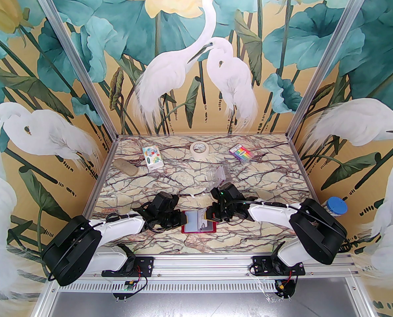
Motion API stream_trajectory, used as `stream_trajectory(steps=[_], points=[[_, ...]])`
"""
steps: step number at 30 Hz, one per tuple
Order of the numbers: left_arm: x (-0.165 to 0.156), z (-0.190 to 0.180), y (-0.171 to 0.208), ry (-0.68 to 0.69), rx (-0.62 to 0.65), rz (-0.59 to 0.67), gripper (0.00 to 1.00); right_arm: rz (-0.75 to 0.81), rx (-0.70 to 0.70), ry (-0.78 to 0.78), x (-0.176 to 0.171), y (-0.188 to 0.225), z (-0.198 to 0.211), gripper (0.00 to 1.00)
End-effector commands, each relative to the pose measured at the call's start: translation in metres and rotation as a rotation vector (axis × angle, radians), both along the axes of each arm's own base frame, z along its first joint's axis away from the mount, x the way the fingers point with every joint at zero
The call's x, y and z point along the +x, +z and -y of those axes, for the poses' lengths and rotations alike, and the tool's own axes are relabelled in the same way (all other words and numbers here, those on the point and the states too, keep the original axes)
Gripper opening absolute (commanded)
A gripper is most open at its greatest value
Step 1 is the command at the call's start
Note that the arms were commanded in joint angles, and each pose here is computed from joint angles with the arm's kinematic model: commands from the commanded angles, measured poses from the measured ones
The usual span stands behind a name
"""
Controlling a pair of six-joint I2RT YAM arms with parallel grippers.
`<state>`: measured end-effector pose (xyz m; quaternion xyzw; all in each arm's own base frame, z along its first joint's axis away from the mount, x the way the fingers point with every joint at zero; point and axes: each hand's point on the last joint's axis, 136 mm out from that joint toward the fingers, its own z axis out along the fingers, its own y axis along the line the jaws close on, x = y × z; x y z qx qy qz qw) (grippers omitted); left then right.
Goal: Put the credit cards into the card holder
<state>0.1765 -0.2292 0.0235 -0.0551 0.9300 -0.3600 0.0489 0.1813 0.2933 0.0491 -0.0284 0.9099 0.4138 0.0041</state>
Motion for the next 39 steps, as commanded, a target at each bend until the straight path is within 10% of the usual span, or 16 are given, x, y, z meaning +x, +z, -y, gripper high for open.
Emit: stream_trajectory(steps=[1,39], points=[[0.000,-0.004,-0.006,-0.003,0.046,0.002,0.17,-0.022,0.005,0.006,-0.004,-0.005,-0.002,0.00],[-0.003,-0.008,-0.014,-0.015,0.115,-0.013,0.13,-0.003,-0.101,0.030,-0.007,-0.035,0.009,0.00]])
